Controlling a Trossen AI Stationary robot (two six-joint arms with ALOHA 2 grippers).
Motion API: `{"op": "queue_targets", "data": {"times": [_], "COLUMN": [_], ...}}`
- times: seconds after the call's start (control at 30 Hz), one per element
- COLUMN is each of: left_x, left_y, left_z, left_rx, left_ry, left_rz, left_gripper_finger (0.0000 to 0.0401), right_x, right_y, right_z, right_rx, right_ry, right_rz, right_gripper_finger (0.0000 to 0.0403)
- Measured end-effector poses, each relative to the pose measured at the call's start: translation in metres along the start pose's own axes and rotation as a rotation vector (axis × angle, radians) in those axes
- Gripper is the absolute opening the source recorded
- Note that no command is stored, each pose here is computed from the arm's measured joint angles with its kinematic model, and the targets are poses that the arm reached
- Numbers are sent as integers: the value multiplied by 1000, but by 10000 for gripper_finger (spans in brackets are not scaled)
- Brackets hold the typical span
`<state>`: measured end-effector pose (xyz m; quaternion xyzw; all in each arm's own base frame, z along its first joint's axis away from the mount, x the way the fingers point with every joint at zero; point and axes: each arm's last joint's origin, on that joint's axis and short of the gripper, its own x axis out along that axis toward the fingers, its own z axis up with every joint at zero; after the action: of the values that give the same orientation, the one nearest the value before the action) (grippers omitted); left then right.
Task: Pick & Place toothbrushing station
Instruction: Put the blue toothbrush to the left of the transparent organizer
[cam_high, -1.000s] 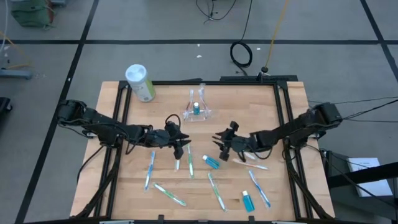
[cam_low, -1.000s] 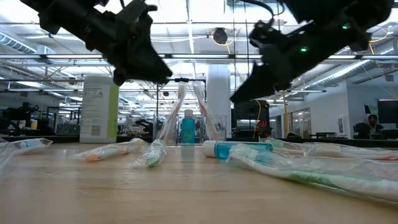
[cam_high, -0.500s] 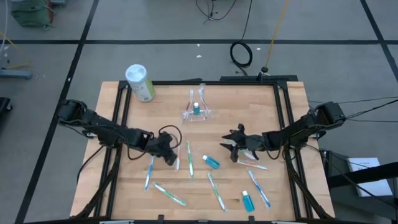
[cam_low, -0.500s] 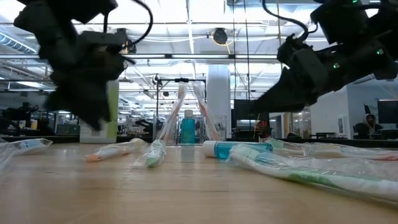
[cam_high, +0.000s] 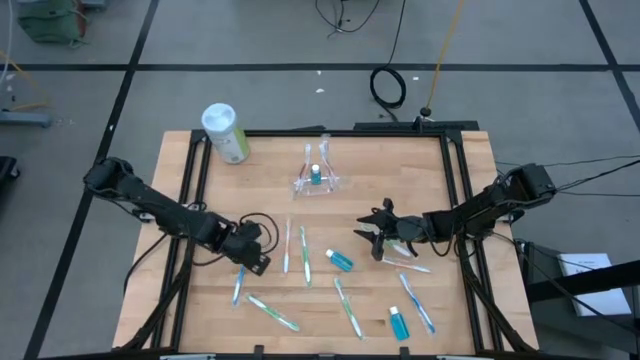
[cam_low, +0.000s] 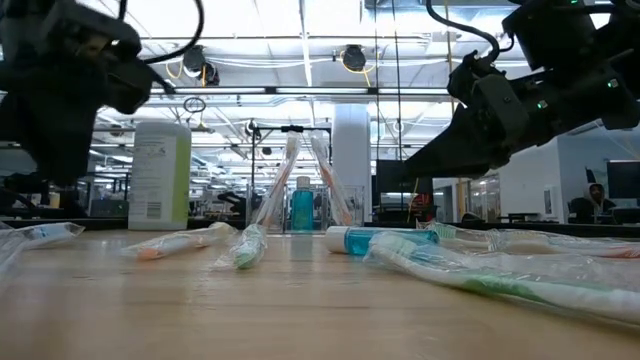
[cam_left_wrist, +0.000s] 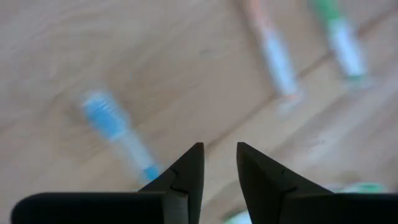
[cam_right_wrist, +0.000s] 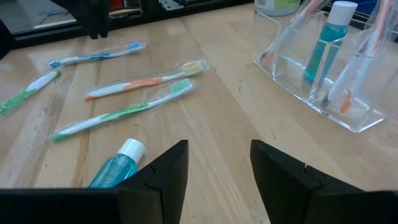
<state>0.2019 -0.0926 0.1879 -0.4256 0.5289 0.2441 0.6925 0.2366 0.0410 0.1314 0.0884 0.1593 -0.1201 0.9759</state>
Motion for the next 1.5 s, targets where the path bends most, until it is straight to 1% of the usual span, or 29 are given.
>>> {"op": "queue_targets", "data": {"times": [0.1, 0.27, 0.4, 0.5, 0.67, 0.8, 0.9, 1.03, 1.2, 1.27, 1.4, 1.5], "left_x": [-1, 11, 16, 17, 21, 26, 37, 45, 45, 44, 45, 44], "left_y": [5, 16, 21, 22, 28, 35, 37, 41, 45, 46, 45, 41], "left_z": [-12, -26, -29, -27, -22, -24, -24, -25, -26, -26, -26, -23], "left_rx": [-11, -114, -106, -122, -134, -159, -177, -141, -83, -30, 98, 114], "left_ry": [20, -29, -98, -143, -143, -95, -83, -67, -42, -21, -6, -39], "left_rz": [66, 147, 171, 171, 196, 216, 185, 150, 191, 203, 183, 179], "left_gripper_finger": [83, 72, 72, 72, 72, 72, 72, 72, 72, 72, 72, 72], "right_x": [0, 0, 0, 0, 0, 0, 0, 0, 0, 0, 0, 0], "right_y": [0, 0, 0, 0, 0, 0, 0, 0, -1, -1, -1, -1], "right_z": [0, 0, 0, 0, 0, 0, 0, -1, -3, -3, -3, -3], "right_rx": [0, 0, 0, 0, 0, 1, 7, 14, 15, 17, 18, 18], "right_ry": [0, 0, 0, 0, 0, 0, 1, 11, 33, 31, 28, 27], "right_rz": [0, 0, 0, 0, 0, 0, 0, -2, -8, -7, -6, -6], "right_gripper_finger": [163, 162, 161, 160, 160, 160, 160, 160, 160, 160, 160, 160]}}
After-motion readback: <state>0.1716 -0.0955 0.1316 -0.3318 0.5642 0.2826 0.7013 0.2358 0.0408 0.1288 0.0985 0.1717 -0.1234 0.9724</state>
